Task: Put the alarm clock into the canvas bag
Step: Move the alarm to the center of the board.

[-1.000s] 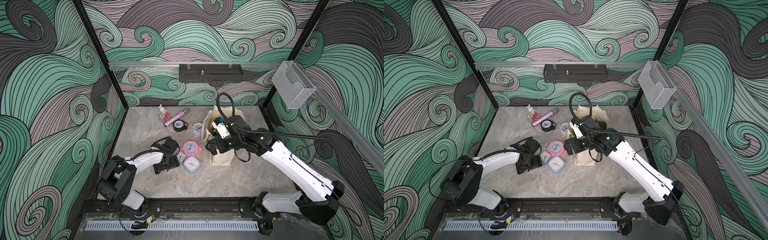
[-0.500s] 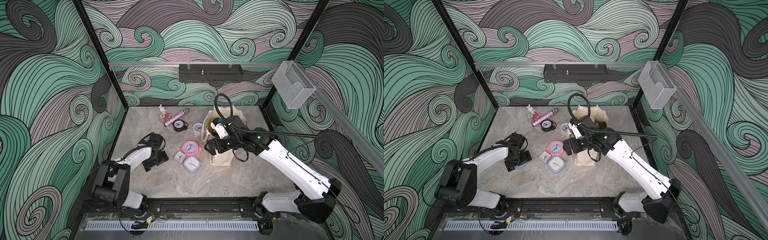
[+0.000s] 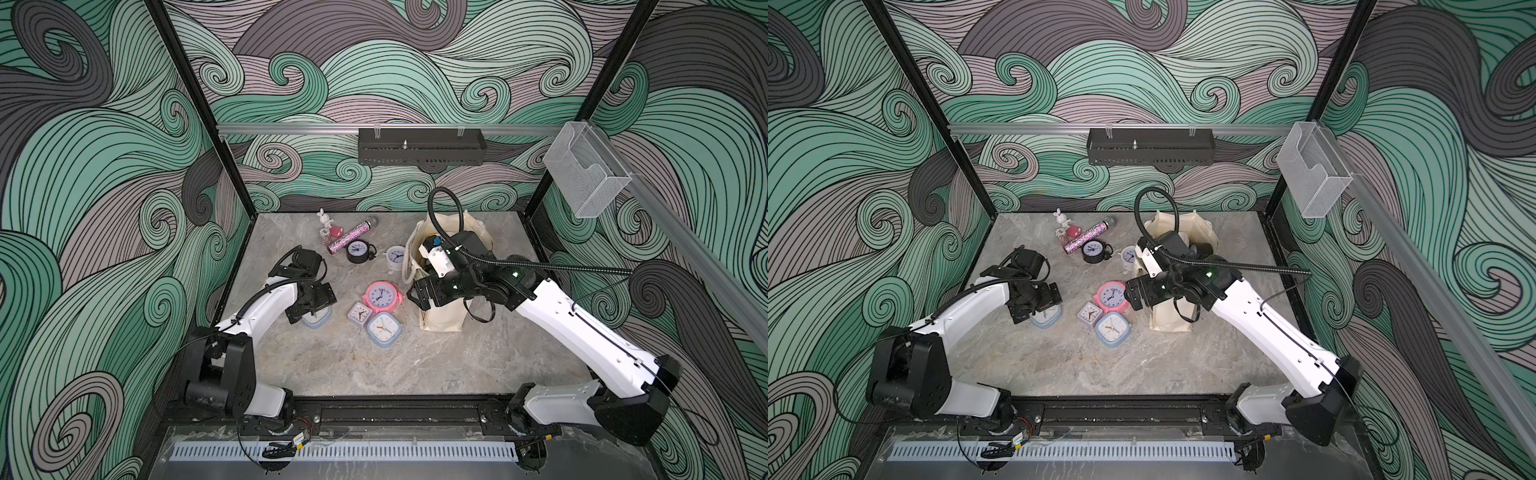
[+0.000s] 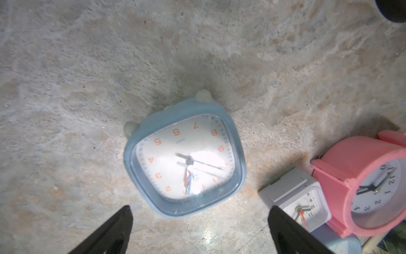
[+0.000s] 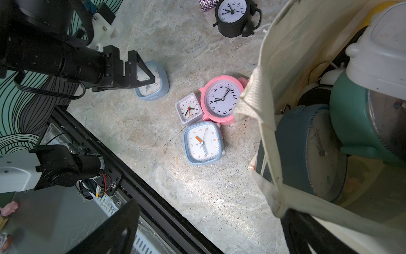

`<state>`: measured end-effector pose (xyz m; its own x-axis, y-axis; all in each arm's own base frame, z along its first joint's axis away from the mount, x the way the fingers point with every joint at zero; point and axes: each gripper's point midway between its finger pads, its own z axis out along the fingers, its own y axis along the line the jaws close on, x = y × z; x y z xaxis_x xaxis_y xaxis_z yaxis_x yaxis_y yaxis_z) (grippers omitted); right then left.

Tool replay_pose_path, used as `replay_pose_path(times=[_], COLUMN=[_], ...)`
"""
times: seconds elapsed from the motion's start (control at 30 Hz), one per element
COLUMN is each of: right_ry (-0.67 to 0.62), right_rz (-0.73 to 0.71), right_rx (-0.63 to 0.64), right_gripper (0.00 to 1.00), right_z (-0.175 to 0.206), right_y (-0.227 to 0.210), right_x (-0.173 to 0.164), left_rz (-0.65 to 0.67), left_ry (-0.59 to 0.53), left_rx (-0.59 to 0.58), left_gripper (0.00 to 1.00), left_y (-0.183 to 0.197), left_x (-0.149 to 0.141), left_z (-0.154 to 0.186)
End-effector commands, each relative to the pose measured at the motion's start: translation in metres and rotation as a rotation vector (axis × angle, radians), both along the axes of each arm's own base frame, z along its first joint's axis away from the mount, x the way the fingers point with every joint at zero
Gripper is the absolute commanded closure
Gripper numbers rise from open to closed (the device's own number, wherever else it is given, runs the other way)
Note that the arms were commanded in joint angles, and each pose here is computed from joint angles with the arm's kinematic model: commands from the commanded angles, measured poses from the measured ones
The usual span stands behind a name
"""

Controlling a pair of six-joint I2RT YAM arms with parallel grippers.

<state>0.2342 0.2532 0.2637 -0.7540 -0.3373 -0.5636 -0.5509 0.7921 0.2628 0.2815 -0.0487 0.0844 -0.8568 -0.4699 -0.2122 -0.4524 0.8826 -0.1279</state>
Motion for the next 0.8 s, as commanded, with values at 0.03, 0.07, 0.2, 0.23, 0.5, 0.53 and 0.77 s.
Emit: replay_pose_path(times=[0.03,0.07,0.2,0.23,0.5,0.53,0.77], right_ry=[-0.007,-0.006,-0.004,-0.005,-0.027,-0.041,-0.178], right_rz=[0.041,0.044,0.052,0.055,0.048,0.034,-0.029], right_rx=[0.01,0.008,0.011,0.013,0.014,0.006,-0.063], right_gripper=[0.0,0.0,0.0,0.0,0.0,0.0,0.0], right_z=[-0.003,-0.004,-0.004,-0.004,0.002,0.005,0.038], right_y=[0.008,0.009,0.011,0.011,0.007,0.004,-0.015], right_x=[0.0,0.0,0.0,0.0,0.0,0.002,0.014], left_rz=[0.021,0.025,0.061,0.076,0.116,0.114,0.094], left_ry=[0.02,0.017,0.088,0.097,0.058,0.058,0.077], left_rx=[0.011,0.003,0.013,0.017,-0.071,-0.066,-0.026], left_gripper=[0.01,0.01,0.01,0.01,0.02,0.01,0.01], left_y=[0.014,0.014,0.015,0.017,0.002,0.003,0.006], left_x=[-0.003,0.0,0.006,0.007,0.03,0.033,0.044], left_z=[0.003,0.004,-0.016,-0.019,-0.034,-0.034,-0.032])
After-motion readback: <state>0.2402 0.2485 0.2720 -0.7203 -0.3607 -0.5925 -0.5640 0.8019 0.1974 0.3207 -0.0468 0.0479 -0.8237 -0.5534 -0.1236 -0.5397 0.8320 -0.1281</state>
